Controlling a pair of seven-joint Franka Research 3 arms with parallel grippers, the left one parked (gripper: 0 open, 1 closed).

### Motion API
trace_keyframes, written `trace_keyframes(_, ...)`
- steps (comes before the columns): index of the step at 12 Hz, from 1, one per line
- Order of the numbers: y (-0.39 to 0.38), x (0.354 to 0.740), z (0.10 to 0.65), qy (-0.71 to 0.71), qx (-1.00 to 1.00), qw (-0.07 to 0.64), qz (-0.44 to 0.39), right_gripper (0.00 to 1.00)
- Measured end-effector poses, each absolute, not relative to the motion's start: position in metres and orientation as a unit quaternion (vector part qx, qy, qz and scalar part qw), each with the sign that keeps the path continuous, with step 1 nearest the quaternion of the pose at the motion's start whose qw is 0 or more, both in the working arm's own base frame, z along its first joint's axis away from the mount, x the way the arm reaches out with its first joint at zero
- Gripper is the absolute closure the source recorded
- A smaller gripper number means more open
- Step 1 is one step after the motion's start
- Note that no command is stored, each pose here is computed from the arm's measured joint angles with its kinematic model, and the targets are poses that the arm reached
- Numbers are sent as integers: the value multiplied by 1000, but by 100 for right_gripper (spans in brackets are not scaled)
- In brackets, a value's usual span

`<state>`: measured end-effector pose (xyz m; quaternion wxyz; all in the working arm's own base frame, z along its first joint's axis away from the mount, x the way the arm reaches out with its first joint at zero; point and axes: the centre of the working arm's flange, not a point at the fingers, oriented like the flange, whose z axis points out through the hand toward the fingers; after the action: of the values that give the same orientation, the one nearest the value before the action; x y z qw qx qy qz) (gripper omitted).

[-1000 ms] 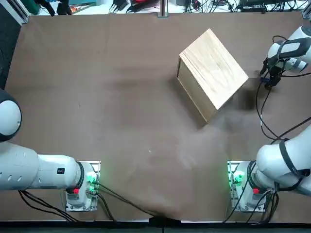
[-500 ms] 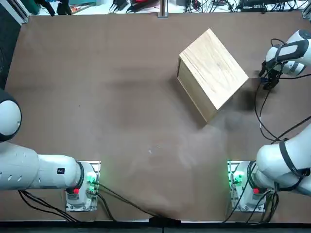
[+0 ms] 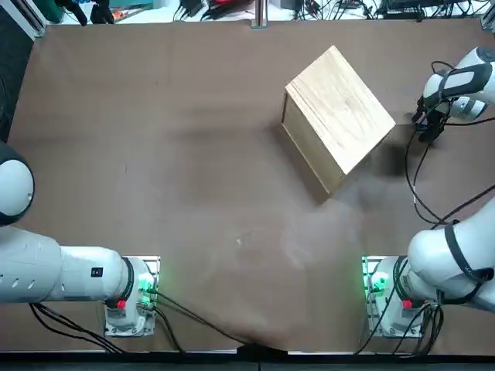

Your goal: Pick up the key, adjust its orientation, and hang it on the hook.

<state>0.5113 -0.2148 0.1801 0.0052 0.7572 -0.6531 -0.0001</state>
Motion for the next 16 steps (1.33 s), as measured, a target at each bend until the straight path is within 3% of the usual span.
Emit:
trace_keyframes(6,-215,512,185,-660,751,4,4,32)
trace_keyframes(7,-215,512,186,-660,751,3,5,32)
trace_keyframes(10,-213,511,188,-660,751,3,5,54)
trace_keyframes(11,-213,511,190,-660,752,2,7,67)
trace_keyframes(15,-211,509,192,-660,751,3,5,75)
trace_keyframes(16,-210,510,193,-659,752,2,5,85)
